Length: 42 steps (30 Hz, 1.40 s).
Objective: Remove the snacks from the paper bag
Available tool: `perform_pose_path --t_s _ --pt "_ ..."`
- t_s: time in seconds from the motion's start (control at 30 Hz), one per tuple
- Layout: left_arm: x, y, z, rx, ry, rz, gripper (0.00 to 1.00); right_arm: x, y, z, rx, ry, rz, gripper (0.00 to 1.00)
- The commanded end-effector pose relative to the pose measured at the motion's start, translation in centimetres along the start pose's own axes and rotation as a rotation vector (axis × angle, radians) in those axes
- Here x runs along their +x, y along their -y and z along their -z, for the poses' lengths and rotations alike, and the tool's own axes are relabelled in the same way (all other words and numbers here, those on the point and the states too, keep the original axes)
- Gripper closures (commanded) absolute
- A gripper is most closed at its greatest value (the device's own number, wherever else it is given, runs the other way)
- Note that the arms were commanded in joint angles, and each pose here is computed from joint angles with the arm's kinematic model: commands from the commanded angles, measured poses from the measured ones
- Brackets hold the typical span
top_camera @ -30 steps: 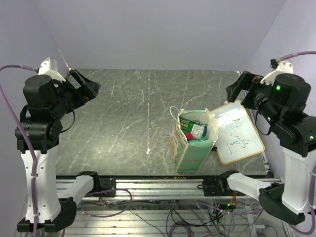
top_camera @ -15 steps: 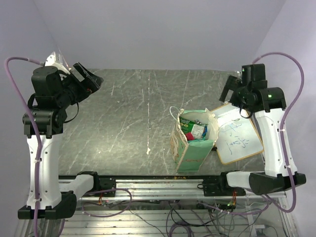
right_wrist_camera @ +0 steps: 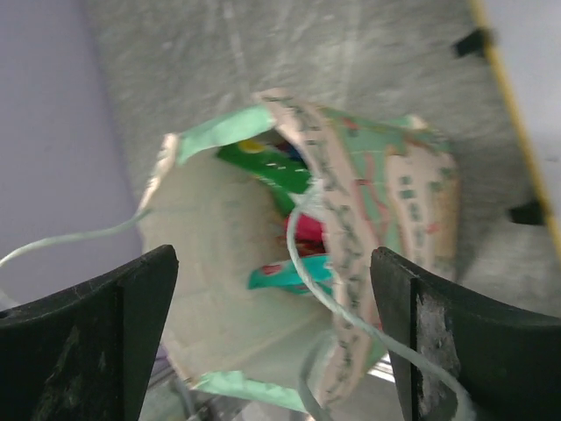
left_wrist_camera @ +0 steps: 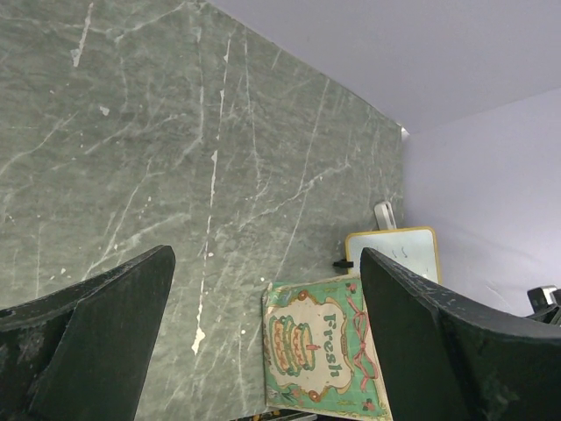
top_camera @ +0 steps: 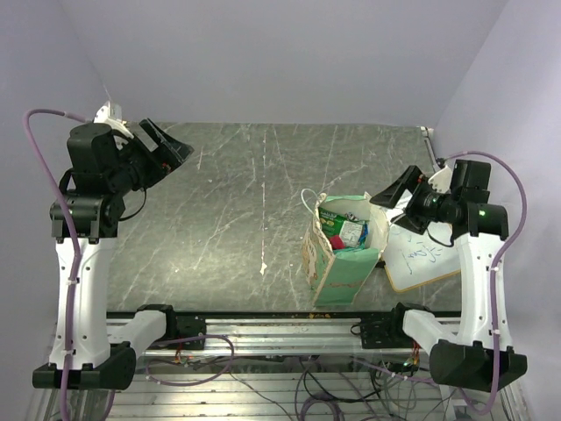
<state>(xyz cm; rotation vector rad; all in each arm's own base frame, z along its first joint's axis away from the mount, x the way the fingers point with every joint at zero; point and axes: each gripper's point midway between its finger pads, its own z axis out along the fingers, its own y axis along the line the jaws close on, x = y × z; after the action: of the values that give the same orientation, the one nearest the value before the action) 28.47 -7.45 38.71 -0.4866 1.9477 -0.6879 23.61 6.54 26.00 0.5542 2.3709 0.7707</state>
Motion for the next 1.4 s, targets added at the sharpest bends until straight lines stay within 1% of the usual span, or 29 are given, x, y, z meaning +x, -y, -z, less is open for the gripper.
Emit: perform_pose_path --t_s 0.0,0.1,0.13,0.2,0.3,0.33,0.37,0.5,0.67,0.73,0.87,1.0,1.13,1.23,1.37 --pt "-0.3 1.8 1.3 0.073 0.015 -0.019 0.02 0.2 -5.1 1.0 -0.299 -0.020 0.002 0.10" --pt "-0.5 1.8 1.7 0.070 0.019 -0.030 0.02 0.2 -5.0 0.9 -0.307 0.006 0.032 0.14" --pt "-0.4 1.8 1.7 0.071 0.019 -0.032 0.02 0.1 -4.9 0.8 -0.310 0.013 0.043 0.16" --pt "-0.4 1.9 1.8 0.074 0.017 -0.033 0.02 -0.1 -4.7 0.4 -0.314 0.028 0.061 0.24" --pt "-0.4 2.1 1.6 0.080 0.011 -0.032 0.02 -0.5 -5.1 0.3 -0.336 0.031 0.059 0.41" --pt "-0.5 2.0 1.6 0.078 0.011 -0.032 0.02 -0.5 -5.6 0.6 -0.358 0.030 0.058 0.44" --pt "-0.5 2.1 1.6 0.081 0.010 -0.034 0.02 -0.5 -5.9 0.8 -0.370 0.026 0.055 0.44" --pt "-0.5 2.3 1.3 0.094 0.006 -0.033 0.02 -0.4 -6.9 1.2 -0.428 0.014 0.057 0.42" --pt "-0.4 2.5 0.7 0.111 -0.008 -0.019 0.02 -0.4 -8.4 1.5 -0.540 0.000 0.005 0.42" --pt "-0.3 2.5 0.6 0.112 -0.007 -0.014 0.02 -0.5 -8.8 1.6 -0.564 -0.007 -0.008 0.39" --pt "-0.1 2.4 0.4 0.112 -0.014 -0.011 0.02 0.4 -8.8 1.3 -0.600 -0.083 -0.047 0.37" --pt "-0.1 2.4 0.5 0.111 -0.014 -0.012 0.02 0.1 -9.8 2.1 -0.636 -0.096 -0.046 0.35" --pt "-0.2 2.5 0.1 0.119 -0.016 0.001 0.02 -0.2 -11.4 3.0 -0.719 -0.107 -0.078 0.31" --pt "-0.2 2.7 -0.1 0.130 -0.020 0.007 0.02 0.1 -11.8 2.7 -0.768 -0.133 -0.118 0.30" --pt "-0.3 2.7 -0.2 0.129 -0.017 0.009 0.02 0.7 -12.6 2.5 -0.787 -0.164 -0.116 0.30"
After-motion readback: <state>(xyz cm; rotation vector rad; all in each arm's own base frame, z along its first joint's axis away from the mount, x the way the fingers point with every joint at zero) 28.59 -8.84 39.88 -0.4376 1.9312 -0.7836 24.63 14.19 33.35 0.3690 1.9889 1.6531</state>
